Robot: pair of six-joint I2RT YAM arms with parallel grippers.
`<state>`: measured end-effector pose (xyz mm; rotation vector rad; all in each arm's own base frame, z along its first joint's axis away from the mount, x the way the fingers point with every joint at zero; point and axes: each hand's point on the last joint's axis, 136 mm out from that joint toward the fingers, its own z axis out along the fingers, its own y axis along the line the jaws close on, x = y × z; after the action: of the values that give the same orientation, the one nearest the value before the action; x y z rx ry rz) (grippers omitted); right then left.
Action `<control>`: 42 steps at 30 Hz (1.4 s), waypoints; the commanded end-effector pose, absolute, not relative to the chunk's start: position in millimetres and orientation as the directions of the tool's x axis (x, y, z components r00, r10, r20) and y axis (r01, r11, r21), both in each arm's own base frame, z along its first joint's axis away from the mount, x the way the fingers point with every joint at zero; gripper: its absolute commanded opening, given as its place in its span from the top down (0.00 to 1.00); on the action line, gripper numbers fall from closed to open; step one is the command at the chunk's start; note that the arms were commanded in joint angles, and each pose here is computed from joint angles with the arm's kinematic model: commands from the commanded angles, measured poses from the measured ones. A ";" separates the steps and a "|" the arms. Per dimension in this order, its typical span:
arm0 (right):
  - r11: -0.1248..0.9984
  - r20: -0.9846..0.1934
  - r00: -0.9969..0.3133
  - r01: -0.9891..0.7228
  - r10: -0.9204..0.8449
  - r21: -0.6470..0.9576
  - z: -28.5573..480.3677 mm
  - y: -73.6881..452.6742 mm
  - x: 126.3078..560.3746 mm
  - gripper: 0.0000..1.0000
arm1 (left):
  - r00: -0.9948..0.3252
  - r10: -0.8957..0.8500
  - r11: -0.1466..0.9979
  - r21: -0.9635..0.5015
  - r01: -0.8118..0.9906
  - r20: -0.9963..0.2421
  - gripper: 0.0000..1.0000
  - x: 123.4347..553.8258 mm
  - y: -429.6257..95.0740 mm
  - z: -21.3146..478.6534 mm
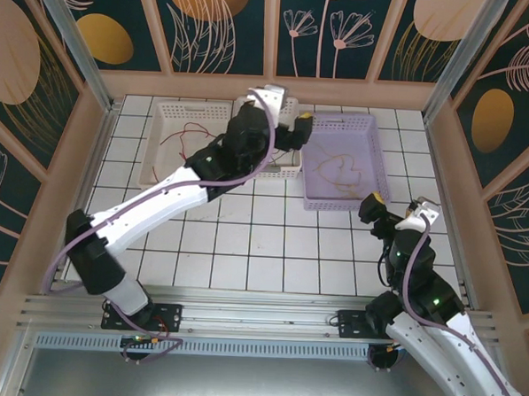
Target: Untangle the cables
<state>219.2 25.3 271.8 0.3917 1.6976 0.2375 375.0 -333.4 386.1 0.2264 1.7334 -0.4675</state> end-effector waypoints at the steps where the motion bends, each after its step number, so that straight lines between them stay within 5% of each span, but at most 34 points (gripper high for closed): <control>1: 0.900 -0.903 -0.074 0.144 0.424 0.411 275.8 19.4 220.6 0.01 | -0.190 -0.131 0.946 -0.180 0.269 -0.973 0.01 367.4 -288.5 378.2; 10: 0.924 -0.930 -0.057 0.152 0.363 0.351 290.0 27.1 237.1 0.01 | -0.225 -0.091 0.992 -0.109 0.070 -0.970 0.01 333.4 -182.2 329.1; 17: 0.912 -0.950 0.002 0.279 0.313 0.301 282.2 12.7 272.3 0.01 | -0.123 -0.149 0.981 -0.131 -0.145 -0.981 0.01 310.5 -101.0 313.1; 21: 0.873 -0.927 -0.008 0.341 0.374 0.349 254.9 -11.8 296.8 0.01 | -0.055 -0.160 0.970 -0.147 -0.195 -0.986 0.01 298.1 -76.6 297.0; 27: 0.791 -0.910 0.028 0.483 0.415 0.375 208.2 -66.5 313.4 0.01 | -0.140 -0.150 0.962 -0.111 -0.250 -0.979 0.02 304.9 -59.3 254.9; 42: 0.804 -0.959 0.024 0.539 0.283 0.251 140.3 -81.7 313.9 0.01 | -0.243 -0.179 0.933 -0.086 -0.351 -0.953 0.01 331.4 -25.7 201.9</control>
<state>313.0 -77.9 117.9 0.6724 1.7043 -0.2345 328.7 -27.7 205.1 -0.3674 1.8437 0.1958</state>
